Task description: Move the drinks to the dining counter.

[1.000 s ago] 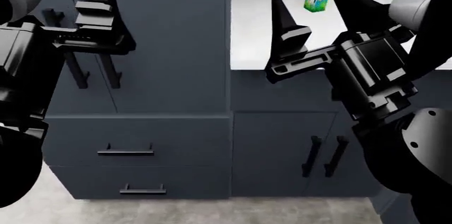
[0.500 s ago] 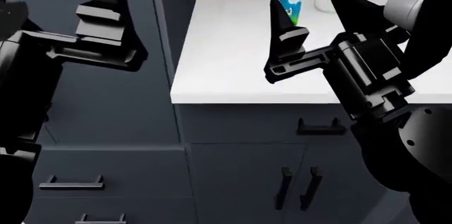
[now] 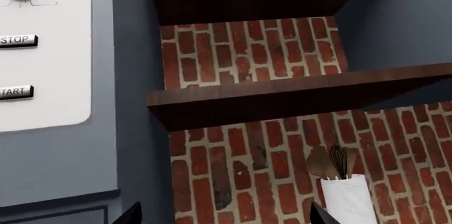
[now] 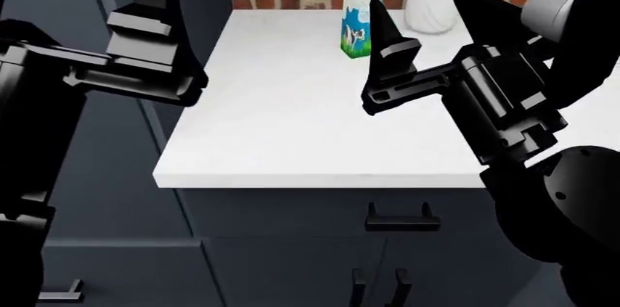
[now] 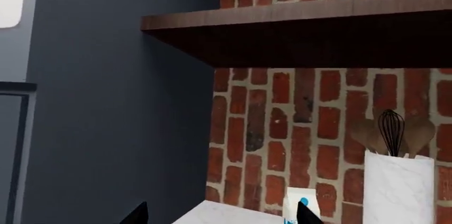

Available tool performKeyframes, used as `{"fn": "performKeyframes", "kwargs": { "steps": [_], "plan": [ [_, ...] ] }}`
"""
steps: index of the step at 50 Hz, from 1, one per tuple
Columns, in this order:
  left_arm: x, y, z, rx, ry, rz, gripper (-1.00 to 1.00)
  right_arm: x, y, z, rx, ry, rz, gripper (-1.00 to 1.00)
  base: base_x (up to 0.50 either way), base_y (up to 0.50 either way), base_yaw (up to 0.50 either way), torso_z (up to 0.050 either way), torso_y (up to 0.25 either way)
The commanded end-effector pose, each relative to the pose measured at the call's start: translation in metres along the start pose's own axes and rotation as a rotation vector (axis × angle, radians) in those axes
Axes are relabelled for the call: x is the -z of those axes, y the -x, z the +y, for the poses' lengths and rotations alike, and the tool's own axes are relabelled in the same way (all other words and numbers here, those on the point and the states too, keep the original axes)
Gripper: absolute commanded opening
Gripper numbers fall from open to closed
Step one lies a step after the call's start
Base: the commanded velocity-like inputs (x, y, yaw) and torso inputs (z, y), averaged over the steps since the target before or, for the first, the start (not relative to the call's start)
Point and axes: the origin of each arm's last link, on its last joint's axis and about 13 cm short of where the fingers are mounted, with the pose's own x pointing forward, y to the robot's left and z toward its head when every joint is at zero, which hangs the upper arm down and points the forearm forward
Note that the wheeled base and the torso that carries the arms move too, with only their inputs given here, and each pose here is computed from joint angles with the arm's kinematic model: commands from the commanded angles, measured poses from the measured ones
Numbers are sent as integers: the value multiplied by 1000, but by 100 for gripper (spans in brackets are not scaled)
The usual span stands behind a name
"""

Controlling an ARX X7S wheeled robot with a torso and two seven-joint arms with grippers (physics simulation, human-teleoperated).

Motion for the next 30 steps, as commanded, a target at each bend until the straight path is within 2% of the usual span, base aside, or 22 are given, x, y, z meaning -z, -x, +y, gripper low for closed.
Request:
{"fn": "performKeyframes", "kwargs": {
  "steps": [1, 4, 11, 30],
  "plan": [
    [-2, 0, 1, 1, -4, -4, 100, 2, -6, 0, 34, 22, 50, 100, 0, 0, 0, 0, 0],
    [-1, -1, 1, -1, -5, -2, 100, 4, -9, 0, 52, 45, 89, 100, 0, 0, 0, 0, 0],
    [0, -2, 0, 3, -2, -1, 100, 3, -6, 1, 18, 36, 87, 100, 130, 0, 0, 0, 0],
    [1, 0, 0, -1, 0, 5, 100, 5, -5, 0, 40, 25, 92, 100, 496, -36, 0, 0, 1]
  ]
}}
